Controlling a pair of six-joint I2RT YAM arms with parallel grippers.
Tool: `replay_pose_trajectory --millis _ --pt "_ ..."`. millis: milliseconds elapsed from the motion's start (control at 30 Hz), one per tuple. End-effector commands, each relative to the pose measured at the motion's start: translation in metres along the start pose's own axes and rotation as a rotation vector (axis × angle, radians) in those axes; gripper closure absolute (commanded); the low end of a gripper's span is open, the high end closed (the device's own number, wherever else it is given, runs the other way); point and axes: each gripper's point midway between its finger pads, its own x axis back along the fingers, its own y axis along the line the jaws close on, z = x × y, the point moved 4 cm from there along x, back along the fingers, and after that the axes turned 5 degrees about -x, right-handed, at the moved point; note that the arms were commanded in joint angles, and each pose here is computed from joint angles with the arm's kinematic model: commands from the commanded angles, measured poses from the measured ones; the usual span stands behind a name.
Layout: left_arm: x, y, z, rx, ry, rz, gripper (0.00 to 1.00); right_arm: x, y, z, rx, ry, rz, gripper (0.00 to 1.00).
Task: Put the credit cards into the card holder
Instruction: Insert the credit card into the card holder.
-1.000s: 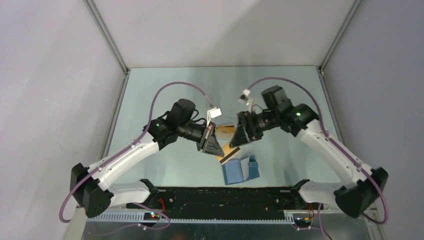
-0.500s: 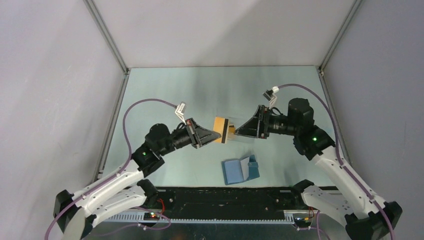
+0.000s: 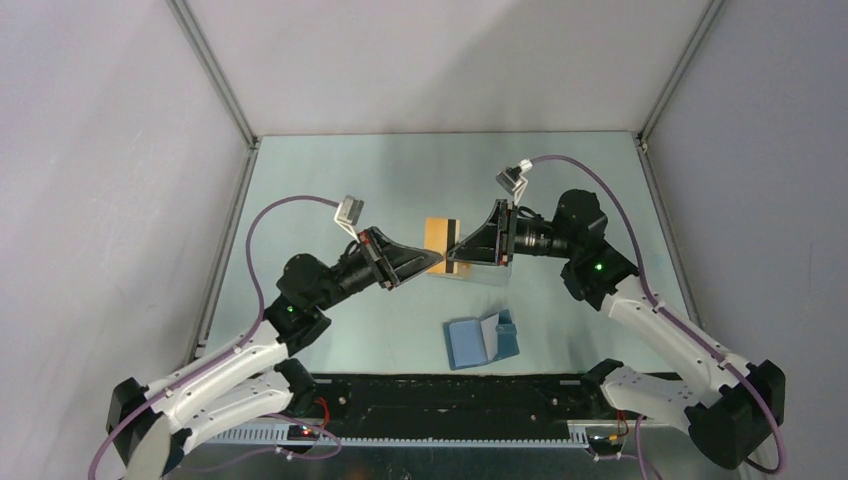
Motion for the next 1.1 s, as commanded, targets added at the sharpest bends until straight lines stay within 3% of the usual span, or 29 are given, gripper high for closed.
replay_pose_trajectory --millis 0,167,333,433,467,500,533,600,667,933,1067 --pt "0.001 -0.009 0.000 0.001 -0.006 0.050 1.00 -0.004 0.018 -0.005 0.042 -0.001 -0.085 0.64" --pt "0.001 -0.003 0.003 0.011 0.003 0.037 1.00 -0.005 0.017 -0.005 0.029 -0.005 -0.081 0.81" --pt "0.002 0.000 0.008 0.020 0.023 0.032 1.00 -0.008 0.015 -0.006 0.008 0.001 -0.082 0.84" --pt "0.003 0.003 0.010 0.024 0.029 0.028 0.95 -0.010 0.015 -0.005 0.010 0.011 -0.090 1.00" --pt "0.004 0.005 0.011 0.026 0.028 0.022 0.73 -0.010 0.014 -0.005 0.017 0.014 -0.086 1.00" --pt "0.004 0.007 0.011 0.029 0.021 0.014 0.62 -0.009 0.010 -0.003 0.006 0.020 -0.068 1.00" --pt "0.006 0.010 0.012 0.033 0.018 0.008 0.44 -0.007 0.005 -0.001 0.011 0.024 -0.042 1.00" --pt "0.010 0.021 0.015 0.045 0.001 -0.027 0.25 -0.001 -0.009 0.002 0.003 0.023 0.029 1.00" --pt "0.015 0.039 0.019 0.079 -0.022 -0.093 0.17 0.009 -0.027 0.005 -0.013 0.026 0.121 1.00" --pt "0.035 0.126 0.053 0.226 -0.038 -0.417 0.18 0.054 -0.114 0.036 -0.022 0.050 0.526 1.00" --pt "0.036 0.160 0.075 0.270 0.037 -0.557 0.32 0.056 -0.147 0.051 -0.034 0.007 0.542 1.00"
